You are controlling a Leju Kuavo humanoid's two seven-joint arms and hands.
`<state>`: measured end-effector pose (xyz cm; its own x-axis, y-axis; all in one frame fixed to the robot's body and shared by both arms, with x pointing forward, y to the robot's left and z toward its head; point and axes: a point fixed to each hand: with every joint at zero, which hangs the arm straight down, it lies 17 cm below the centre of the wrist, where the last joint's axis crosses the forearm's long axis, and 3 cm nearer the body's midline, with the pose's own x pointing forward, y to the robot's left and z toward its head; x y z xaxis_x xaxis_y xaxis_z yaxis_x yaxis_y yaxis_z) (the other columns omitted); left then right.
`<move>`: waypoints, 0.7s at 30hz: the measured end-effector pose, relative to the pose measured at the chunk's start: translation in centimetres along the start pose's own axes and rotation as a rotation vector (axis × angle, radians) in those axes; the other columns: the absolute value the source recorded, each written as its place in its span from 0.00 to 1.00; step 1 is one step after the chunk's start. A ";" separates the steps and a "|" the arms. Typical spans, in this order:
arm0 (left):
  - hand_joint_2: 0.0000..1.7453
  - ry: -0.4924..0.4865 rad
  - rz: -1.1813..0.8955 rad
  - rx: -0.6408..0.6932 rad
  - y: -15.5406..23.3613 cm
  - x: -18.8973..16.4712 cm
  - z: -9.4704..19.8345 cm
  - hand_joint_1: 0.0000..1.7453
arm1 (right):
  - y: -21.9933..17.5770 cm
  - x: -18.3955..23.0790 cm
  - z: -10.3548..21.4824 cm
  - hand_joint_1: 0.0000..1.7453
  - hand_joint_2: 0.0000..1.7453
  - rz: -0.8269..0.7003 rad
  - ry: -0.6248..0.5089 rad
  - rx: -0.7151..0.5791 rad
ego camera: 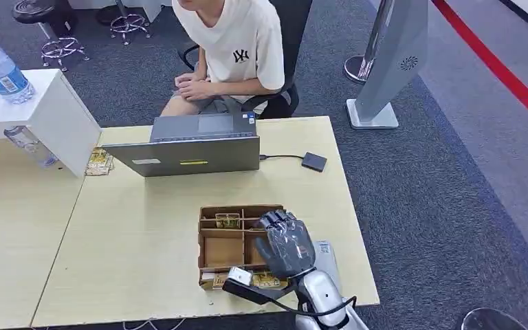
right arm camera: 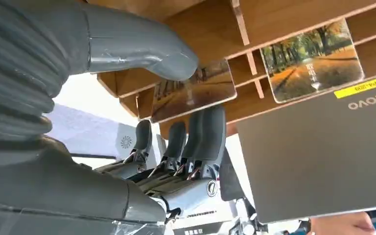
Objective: Pass the card to the sensor for recognition and then transmit it.
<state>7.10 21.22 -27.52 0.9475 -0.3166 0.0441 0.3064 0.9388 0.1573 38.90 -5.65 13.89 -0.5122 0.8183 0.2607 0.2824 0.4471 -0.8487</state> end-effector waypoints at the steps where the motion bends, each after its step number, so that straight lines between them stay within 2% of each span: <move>1: 0.00 0.000 0.000 0.000 0.0 0.0 0.0 0.00 | 0.1 -0.1 0.0 0.69 1.00 0.001 0.003 0.002; 5: 0.00 0.000 0.000 -0.001 0.0 0.0 0.0 0.00 | 0.3 -0.2 0.0 0.69 1.00 0.005 0.003 0.009; 7: 0.00 0.000 0.000 -0.001 0.0 0.0 0.0 0.00 | 0.3 -0.3 -0.1 0.85 1.00 0.007 0.002 0.009; 10: 0.00 0.000 0.000 -0.002 0.0 0.0 0.0 0.00 | 0.4 -0.3 -0.1 1.00 1.00 0.008 0.002 0.012; 21: 0.00 0.001 0.001 -0.002 0.0 0.0 0.0 0.00 | 0.2 -0.4 -0.3 1.00 1.00 0.011 -0.002 0.003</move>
<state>7.08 21.19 -27.52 0.9479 -0.3155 0.0435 0.3056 0.9394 0.1554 39.41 -5.78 13.75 -0.5106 0.8225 0.2506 0.2853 0.4370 -0.8530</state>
